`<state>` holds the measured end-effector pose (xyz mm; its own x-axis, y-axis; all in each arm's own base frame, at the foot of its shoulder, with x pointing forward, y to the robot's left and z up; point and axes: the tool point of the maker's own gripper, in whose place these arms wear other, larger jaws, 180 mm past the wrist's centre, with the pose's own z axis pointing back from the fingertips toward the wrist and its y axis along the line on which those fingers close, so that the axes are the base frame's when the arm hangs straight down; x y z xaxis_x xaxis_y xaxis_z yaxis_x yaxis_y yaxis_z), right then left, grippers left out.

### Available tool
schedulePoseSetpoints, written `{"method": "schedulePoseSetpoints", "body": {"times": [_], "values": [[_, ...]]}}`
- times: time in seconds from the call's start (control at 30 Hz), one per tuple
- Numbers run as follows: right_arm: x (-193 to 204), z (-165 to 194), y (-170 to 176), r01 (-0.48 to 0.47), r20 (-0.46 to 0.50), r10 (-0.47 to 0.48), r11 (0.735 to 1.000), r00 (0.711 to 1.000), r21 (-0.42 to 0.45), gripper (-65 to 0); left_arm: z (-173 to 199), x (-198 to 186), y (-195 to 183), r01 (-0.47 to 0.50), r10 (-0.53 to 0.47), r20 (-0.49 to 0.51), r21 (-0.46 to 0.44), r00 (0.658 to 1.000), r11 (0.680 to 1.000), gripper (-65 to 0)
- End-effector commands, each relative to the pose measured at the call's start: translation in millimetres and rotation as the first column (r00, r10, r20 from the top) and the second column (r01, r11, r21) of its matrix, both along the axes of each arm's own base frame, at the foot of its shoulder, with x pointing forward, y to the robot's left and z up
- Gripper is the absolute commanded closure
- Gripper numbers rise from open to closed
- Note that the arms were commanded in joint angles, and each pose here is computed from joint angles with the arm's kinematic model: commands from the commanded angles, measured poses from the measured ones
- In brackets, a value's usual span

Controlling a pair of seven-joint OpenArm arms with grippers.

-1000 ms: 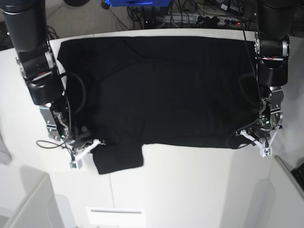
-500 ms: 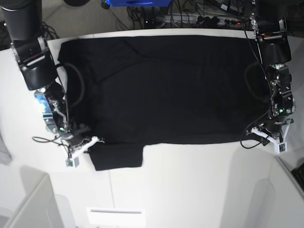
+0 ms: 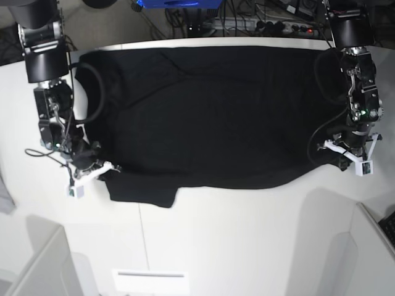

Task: Fold the T-shirt properly
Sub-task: 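Lift the hem and fold it over toward the collar edge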

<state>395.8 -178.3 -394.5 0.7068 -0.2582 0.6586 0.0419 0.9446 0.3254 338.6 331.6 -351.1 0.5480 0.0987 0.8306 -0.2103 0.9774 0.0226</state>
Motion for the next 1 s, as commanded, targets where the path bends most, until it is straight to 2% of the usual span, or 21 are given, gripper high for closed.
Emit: {"method": "schedulePoseSetpoints", "body": {"times": [0.0, 0.17, 0.33, 0.8, 0.97], "values": [[13.3, 23.1, -5.2, 0.005, 0.075, -0.005, 1.000, 0.997, -0.002, 0.0, 22.0, 6.7, 6.0, -0.007, 0.006, 0.055, 0.017, 0.998, 1.000, 0.0], [-0.9, 25.3, -1.4, -0.009, 0.062, 0.009, 1.000, 0.998, 0.011, 0.0, 32.0, -4.1, 3.3, -0.008, 0.008, 0.025, 0.017, 1.000, 1.000, 0.0], [-13.8, 30.8, -1.7, -0.009, 0.056, 0.008, 1.000, 0.998, 0.028, 0.0, 43.0, -14.8, -11.7, 0.030, -0.032, 0.048, 0.039, 0.998, 0.999, 0.0], [-37.2, 54.5, -17.1, 0.005, 0.052, -0.007, 0.999, 0.999, 0.035, 0.0, 54.3, -49.7, -38.0, 0.111, -0.115, 0.040, 0.089, 0.993, 0.990, 0.0], [-44.7, 51.3, -13.8, -0.011, 0.025, 0.010, 0.999, 1.000, 0.034, 0.0, 52.9, -60.3, -40.0, 0.119, -0.122, 0.024, 0.095, 0.992, 0.988, 0.0]]}}
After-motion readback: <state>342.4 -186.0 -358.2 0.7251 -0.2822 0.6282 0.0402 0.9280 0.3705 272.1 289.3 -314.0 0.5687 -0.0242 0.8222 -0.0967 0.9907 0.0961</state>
